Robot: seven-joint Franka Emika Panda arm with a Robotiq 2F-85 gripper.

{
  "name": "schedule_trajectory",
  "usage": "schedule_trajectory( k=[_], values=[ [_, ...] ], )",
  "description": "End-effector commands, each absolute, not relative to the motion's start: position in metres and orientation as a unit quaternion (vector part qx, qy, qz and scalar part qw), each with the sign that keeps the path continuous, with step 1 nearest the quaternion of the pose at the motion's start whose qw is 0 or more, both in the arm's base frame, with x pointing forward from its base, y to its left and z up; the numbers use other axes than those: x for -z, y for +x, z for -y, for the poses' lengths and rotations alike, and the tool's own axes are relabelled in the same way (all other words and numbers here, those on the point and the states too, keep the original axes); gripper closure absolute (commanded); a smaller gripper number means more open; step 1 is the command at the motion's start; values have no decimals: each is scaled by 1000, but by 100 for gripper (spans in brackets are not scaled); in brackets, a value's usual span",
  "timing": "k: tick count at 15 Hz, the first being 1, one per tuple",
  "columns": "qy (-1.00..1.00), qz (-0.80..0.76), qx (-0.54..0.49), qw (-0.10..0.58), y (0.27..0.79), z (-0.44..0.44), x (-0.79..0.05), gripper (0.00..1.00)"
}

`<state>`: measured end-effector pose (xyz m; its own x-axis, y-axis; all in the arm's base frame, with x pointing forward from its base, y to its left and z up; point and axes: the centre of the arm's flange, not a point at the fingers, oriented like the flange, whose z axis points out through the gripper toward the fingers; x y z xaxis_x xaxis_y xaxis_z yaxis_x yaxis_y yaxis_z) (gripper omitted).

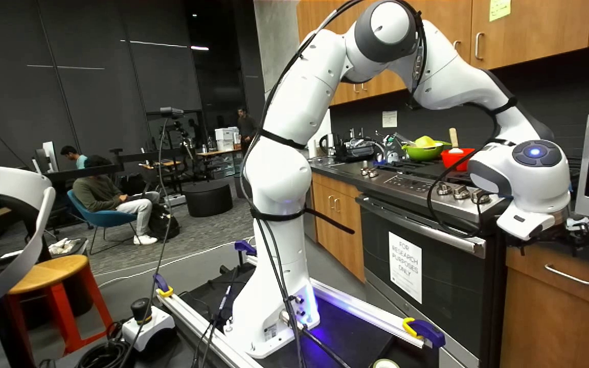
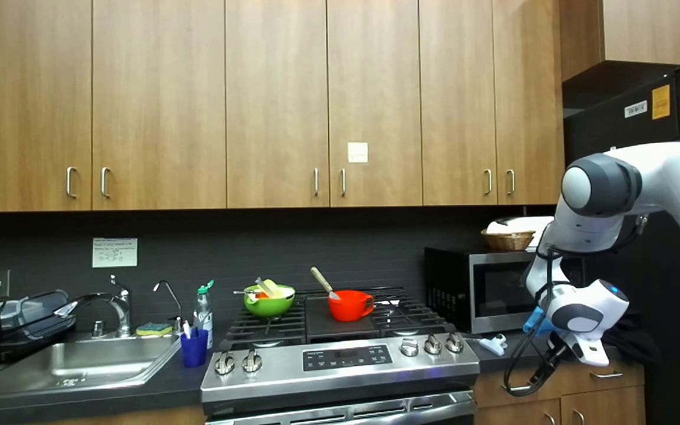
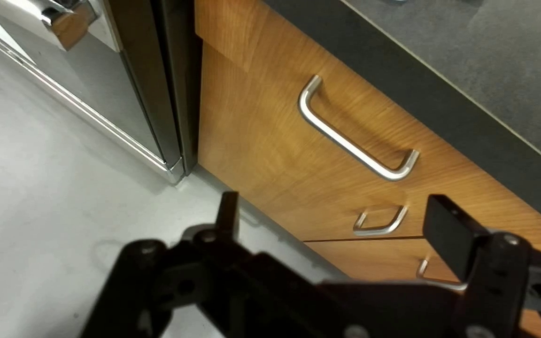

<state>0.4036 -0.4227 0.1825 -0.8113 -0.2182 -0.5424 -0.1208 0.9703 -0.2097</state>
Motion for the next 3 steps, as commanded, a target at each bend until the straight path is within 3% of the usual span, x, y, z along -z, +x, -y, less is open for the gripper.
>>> schedule_trajectory(
  k=[1, 3],
  values=[
    [-89, -948, 83, 294, 404, 423, -183, 0],
    [-89, -948, 83, 294, 404, 423, -183, 0]
  ],
)
